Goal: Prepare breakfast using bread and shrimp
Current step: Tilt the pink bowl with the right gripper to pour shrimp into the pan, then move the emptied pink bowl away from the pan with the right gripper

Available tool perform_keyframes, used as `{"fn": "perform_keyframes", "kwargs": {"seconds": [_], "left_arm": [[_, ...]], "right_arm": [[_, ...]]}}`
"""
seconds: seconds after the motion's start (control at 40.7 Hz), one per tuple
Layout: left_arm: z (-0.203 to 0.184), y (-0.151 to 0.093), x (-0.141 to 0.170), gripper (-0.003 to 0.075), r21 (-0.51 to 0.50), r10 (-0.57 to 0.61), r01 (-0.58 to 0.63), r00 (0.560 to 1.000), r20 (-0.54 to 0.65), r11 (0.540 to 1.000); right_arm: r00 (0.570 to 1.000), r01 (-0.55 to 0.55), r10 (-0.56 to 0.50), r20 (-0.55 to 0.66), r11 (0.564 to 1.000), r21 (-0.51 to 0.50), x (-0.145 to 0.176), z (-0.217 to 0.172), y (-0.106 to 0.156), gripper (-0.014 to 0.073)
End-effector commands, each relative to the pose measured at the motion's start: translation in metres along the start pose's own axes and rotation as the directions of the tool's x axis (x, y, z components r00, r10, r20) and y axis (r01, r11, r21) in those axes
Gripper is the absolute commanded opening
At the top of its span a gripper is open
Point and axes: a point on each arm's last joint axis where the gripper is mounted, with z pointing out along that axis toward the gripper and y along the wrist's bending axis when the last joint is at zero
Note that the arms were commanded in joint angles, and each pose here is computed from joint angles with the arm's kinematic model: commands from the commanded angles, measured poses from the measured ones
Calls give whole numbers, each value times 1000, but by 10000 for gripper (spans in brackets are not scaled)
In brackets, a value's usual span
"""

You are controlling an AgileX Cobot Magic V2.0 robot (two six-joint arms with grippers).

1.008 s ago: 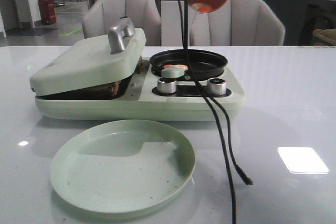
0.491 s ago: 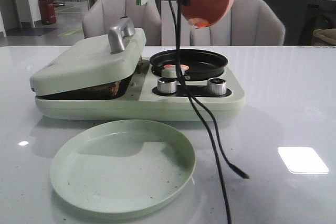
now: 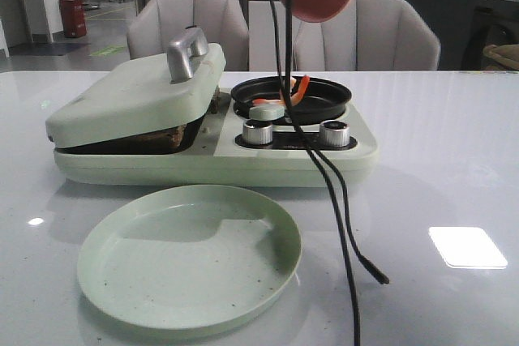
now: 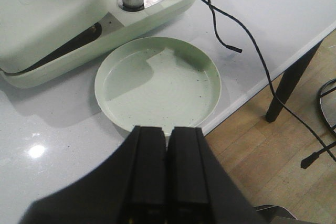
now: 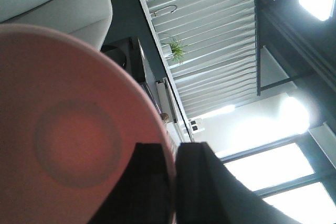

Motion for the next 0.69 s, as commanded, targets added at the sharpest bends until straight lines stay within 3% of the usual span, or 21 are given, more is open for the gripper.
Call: {"fn": "perform_keyframes", "kwargs": {"seconds": [0.0, 0.147, 0.295, 0.369, 0.467, 0.516, 0.664], "left_arm": [[-4, 0, -14, 100, 1, -15, 15, 996, 90, 1000], [-4, 0, -14, 100, 1, -15, 15, 996, 90, 1000], [-4, 0, -14, 100, 1, -15, 15, 996, 90, 1000], [-4, 0, -14, 100, 1, -15, 15, 996, 90, 1000], [-4, 0, -14, 100, 1, -15, 15, 996, 90, 1000], [-4, 0, -14, 100, 1, -15, 15, 996, 90, 1000], [-4, 0, -14, 100, 1, -15, 15, 996, 90, 1000]], "right_arm": [[995, -90, 94, -13, 980, 176, 1, -3, -69, 203], [982, -144, 161, -95, 976, 163, 11, -6, -83, 200], [933, -285, 263, -247, 957, -56, 29, -8, -102, 176], [894, -368, 303, -330, 917, -156, 41, -7, -114, 153], [821, -496, 353, -448, 829, -257, 61, -1, -130, 127], [775, -557, 367, -514, 780, -283, 77, 5, -138, 115], [686, -639, 319, -654, 694, -332, 123, 17, -148, 115]]}}
